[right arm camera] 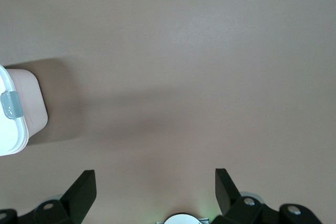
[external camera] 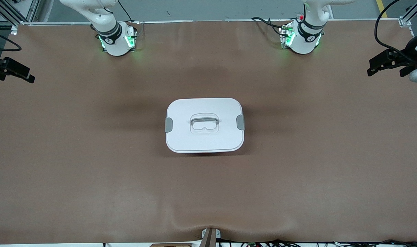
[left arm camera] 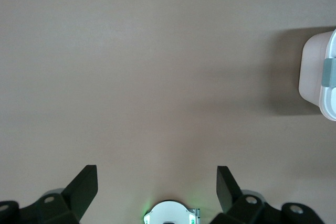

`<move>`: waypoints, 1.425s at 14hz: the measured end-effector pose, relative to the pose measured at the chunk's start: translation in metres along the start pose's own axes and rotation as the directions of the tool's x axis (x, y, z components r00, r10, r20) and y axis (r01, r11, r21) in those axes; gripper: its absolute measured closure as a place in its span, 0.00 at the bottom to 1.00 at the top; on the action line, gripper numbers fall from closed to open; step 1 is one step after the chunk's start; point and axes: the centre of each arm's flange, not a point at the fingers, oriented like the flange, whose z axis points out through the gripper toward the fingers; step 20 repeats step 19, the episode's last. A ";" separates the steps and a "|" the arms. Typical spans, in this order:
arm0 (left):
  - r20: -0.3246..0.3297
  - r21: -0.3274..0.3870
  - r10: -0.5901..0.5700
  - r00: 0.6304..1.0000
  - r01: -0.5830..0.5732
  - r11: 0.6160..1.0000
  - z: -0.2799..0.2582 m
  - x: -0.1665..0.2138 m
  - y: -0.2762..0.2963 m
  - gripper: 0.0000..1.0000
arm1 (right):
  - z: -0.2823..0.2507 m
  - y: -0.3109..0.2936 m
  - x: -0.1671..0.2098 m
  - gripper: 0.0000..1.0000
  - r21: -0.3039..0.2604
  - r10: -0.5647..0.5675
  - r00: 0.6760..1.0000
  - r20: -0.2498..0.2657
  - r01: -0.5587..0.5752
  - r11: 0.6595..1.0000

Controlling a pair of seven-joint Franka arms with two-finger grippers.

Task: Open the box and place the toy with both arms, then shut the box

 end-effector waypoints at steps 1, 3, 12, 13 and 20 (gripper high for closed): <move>0.000 0.000 0.000 1.000 0.000 1.000 0.000 0.000 0.000 0.00 | 0.000 0.001 0.000 0.00 0.000 0.001 1.000 0.000 -0.001 1.000; 0.000 0.000 0.000 1.000 0.000 1.000 0.000 0.000 0.000 0.00 | 0.000 0.001 0.000 0.00 0.000 0.001 1.000 0.000 -0.001 1.000; 0.006 0.000 0.000 1.000 0.000 1.000 0.004 0.003 0.001 0.00 | 0.003 -0.004 0.001 0.00 -0.001 -0.007 1.000 0.009 0.007 1.000; 0.006 0.000 0.000 1.000 0.000 1.000 0.004 0.003 0.001 0.00 | 0.004 -0.004 0.002 0.00 -0.001 -0.007 1.000 0.011 0.007 1.000; 0.004 0.000 -0.001 1.000 0.001 1.000 0.004 0.003 0.000 0.00 | 0.005 -0.004 0.002 0.00 -0.001 -0.006 1.000 0.012 0.006 1.000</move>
